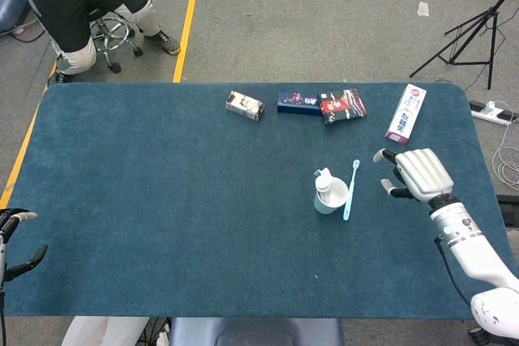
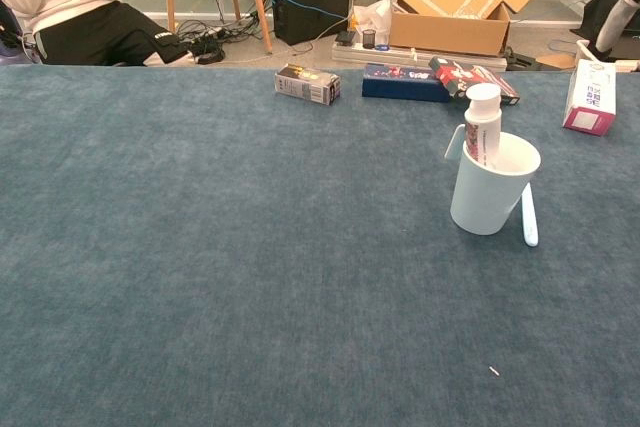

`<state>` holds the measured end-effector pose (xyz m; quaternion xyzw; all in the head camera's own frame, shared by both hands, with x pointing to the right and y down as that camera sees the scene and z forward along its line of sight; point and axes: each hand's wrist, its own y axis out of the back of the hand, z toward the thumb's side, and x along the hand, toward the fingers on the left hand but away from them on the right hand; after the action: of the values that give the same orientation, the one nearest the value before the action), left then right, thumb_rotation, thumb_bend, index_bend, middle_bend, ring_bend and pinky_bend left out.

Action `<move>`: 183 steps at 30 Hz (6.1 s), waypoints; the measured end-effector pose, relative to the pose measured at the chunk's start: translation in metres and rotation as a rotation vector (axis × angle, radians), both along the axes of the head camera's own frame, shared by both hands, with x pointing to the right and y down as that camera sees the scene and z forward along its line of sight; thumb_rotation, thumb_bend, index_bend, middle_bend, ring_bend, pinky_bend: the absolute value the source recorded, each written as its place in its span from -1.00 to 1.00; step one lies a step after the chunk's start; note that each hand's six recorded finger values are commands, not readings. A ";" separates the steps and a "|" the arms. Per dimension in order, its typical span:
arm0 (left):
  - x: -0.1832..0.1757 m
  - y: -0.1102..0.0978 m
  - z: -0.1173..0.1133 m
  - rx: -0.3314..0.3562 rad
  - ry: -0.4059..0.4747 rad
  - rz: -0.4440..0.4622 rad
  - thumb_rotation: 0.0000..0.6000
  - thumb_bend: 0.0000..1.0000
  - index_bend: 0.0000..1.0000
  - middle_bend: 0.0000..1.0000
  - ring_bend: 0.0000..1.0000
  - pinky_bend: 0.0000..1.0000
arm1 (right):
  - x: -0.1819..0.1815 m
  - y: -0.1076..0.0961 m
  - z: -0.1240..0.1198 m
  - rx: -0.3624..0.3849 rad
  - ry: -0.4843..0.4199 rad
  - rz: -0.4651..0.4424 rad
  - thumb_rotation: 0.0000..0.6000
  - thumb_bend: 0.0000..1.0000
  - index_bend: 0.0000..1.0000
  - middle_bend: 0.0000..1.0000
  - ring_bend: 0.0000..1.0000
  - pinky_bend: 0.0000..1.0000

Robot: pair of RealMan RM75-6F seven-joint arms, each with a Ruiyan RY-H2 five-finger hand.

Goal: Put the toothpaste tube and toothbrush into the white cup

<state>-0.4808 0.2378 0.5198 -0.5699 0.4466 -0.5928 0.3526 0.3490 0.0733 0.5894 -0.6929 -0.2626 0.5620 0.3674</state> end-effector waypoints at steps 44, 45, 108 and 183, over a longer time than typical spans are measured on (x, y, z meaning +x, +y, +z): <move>0.000 0.001 -0.006 0.010 0.021 -0.002 1.00 -0.56 -0.34 -0.40 -0.57 -0.46 | -0.046 0.020 0.153 -0.245 0.232 -0.099 1.00 0.88 -0.27 1.00 0.95 1.00; 0.000 0.001 -0.006 0.010 0.022 -0.003 1.00 -0.56 -0.34 -0.40 -0.57 -0.46 | -0.048 0.020 0.154 -0.244 0.228 -0.101 1.00 0.88 -0.27 1.00 0.95 1.00; 0.001 0.002 -0.004 -0.002 0.009 0.002 1.00 -0.56 -0.34 -0.40 -0.57 -0.46 | -0.018 0.021 0.117 -0.225 0.276 -0.084 1.00 0.42 -0.22 1.00 0.95 1.00; 0.000 0.002 -0.007 0.004 0.016 -0.001 1.00 -0.56 -0.34 -0.40 -0.57 -0.46 | -0.047 0.054 0.156 -0.099 0.247 -0.259 1.00 -0.60 0.01 1.00 1.00 1.00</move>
<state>-0.4803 0.2397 0.5129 -0.5734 0.4510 -0.5877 0.3499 0.3020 0.1269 0.7454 -0.6640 -0.0963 0.6031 0.4314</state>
